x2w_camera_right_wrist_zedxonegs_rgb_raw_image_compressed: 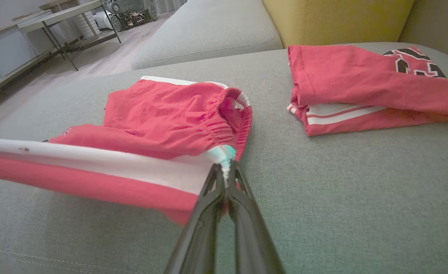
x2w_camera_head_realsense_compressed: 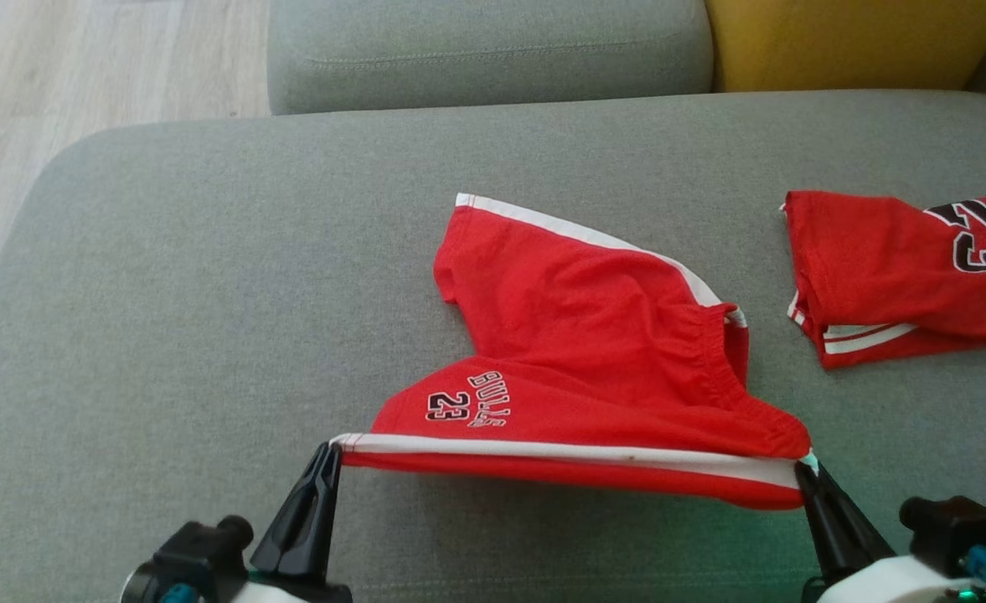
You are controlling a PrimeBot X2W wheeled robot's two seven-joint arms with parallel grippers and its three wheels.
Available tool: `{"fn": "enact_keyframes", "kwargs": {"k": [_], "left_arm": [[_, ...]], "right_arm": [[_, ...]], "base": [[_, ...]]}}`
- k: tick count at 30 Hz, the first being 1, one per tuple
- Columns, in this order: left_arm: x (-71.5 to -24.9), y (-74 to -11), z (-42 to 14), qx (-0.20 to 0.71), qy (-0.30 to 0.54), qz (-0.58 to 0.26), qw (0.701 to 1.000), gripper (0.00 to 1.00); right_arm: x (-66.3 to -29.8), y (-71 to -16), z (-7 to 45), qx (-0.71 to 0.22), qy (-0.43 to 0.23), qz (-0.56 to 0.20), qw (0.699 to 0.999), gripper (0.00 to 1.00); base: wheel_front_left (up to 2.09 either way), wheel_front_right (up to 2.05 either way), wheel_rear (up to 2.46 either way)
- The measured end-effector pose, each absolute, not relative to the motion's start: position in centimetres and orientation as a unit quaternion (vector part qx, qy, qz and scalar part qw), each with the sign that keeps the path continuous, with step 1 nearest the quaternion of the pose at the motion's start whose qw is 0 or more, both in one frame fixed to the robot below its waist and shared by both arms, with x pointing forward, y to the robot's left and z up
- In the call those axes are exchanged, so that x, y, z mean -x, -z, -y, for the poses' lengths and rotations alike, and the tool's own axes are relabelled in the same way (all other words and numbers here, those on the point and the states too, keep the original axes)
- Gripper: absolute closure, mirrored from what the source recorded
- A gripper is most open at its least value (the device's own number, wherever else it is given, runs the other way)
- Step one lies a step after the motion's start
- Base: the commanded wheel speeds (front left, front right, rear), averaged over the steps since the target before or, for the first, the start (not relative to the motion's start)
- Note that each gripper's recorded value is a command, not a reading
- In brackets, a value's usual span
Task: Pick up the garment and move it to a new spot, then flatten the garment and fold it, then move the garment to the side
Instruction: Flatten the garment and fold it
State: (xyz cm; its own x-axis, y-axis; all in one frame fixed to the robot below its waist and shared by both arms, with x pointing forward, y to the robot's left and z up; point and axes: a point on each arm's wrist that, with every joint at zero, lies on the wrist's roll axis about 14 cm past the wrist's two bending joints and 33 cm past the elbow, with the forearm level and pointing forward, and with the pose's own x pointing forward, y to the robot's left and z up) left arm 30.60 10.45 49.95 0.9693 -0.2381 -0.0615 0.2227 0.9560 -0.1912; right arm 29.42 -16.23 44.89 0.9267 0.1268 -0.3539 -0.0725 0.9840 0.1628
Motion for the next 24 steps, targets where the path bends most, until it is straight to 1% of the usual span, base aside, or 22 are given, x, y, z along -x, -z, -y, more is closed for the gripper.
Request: {"fn": "enact_keyframes", "kwargs": {"k": [3, 6, 10, 13, 15, 20, 24], "left_arm": [[-30.8, -50.1, -10.3, 0.088, 0.128, -0.042, 0.987, 1.0], [-32.3, -50.9, -9.7, 0.079, 0.155, -0.027, 0.984, 1.0], [-36.4, -53.1, -8.4, 0.069, 0.199, 0.012, 0.977, 1.0], [-39.8, -54.0, -7.4, 0.072, 0.223, 0.025, 0.972, 1.0], [-42.1, -53.9, -6.9, 0.073, 0.236, 0.022, 0.969, 1.0], [-47.4, -52.0, -5.0, 0.055, 0.266, -0.018, 0.962, 1.0], [-51.1, -49.9, -4.0, 0.059, 0.268, -0.05, 0.96, 1.0]], "right_arm": [[-29.5, -44.8, 16.3, -0.079, -0.05, -0.188, 0.978, 1.0], [-30.1, -44.4, 16.2, -0.088, -0.049, -0.196, 0.975, 1.0], [-32.8, -44.8, 16.1, -0.096, -0.052, -0.184, 0.977, 1.0], [-35.1, -44.8, 16.0, -0.099, -0.055, -0.178, 0.977, 1.0], [-36.6, -44.7, 15.9, -0.099, -0.056, -0.174, 0.978, 1.0], [-40.0, -43.9, 16.3, -0.1, -0.05, -0.173, 0.979, 1.0], [-42.3, -43.4, 16.8, -0.105, -0.042, -0.165, 0.98, 1.0]], "base": [[0.0, 0.0, 0.0], [0.0, 0.0, 0.0], [0.0, 0.0, 0.0], [0.0, 0.0, 0.0], [0.0, 0.0, 0.0], [0.0, 0.0, 0.0], [0.0, 0.0, 0.0]]}}
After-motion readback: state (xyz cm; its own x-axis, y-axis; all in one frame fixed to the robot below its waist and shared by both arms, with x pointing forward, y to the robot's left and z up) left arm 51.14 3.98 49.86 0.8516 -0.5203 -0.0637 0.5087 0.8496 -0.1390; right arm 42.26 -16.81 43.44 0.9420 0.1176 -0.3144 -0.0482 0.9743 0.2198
